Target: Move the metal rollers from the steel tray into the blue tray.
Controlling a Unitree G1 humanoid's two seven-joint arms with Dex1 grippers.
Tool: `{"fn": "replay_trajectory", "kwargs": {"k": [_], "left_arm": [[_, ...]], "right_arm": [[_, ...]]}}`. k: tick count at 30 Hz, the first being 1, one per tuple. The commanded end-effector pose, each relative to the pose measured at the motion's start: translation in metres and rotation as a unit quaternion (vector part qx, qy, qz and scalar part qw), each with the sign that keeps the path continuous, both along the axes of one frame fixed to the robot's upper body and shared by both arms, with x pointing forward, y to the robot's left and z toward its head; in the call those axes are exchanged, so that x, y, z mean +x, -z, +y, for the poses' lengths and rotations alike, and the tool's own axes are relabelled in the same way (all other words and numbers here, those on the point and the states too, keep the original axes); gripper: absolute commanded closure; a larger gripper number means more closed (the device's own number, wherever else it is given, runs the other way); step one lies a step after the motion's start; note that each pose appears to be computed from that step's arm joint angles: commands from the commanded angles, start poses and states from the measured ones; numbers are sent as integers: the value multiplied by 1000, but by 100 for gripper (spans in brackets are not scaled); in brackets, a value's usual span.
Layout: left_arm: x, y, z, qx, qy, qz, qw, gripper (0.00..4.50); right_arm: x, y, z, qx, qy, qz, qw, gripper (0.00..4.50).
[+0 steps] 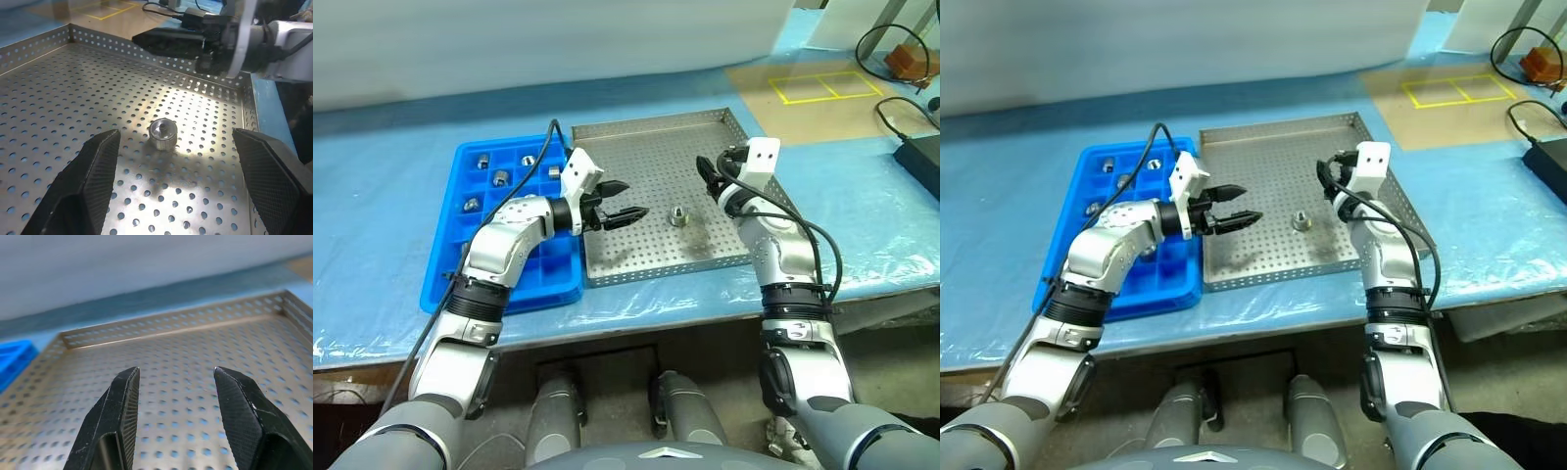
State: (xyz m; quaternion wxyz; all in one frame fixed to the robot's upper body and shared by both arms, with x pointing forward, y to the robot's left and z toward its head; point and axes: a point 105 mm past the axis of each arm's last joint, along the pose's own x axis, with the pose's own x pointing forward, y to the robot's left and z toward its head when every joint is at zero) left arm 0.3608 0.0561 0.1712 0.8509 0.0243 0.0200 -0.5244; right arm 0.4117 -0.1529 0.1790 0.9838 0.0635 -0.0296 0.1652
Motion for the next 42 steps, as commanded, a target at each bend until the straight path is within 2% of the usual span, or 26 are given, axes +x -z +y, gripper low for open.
{"fn": "replay_trajectory", "kwargs": {"k": [1,4,6,8,11,16,23,26,30,42], "left_arm": [[-1,-15,2,-6,0,-32,999,63],[-1,-15,3,-1,2,-32,999,63],[-2,-17,6,1,5,-35,999,63],[-3,-28,13,-29,8,-18,999,63],[-13,-34,27,-13,20,-33,999,63],[-24,-28,42,18,27,-30,999,63],[-18,-19,42,18,3,-18,1000,63],[-18,-15,39,19,3,-16,1000,63],[-19,-12,36,23,5,-14,1000,63],[-17,-10,33,20,7,-8,1000,63]], "right_arm": [[-25,-7,25,-26,-122,-10,992,208],[-35,5,27,-19,-166,18,986,208],[-33,19,19,-39,-163,40,985,208],[-29,29,12,-43,-153,54,986,208],[-21,47,-3,-43,-124,79,988,208],[-21,53,1,-49,-136,86,986,208],[-21,50,15,-49,-157,73,984,208],[-19,51,13,-63,-150,68,984,151],[-8,58,0,-85,-99,78,988,11],[-18,62,15,-75,-130,77,986,2]]}}
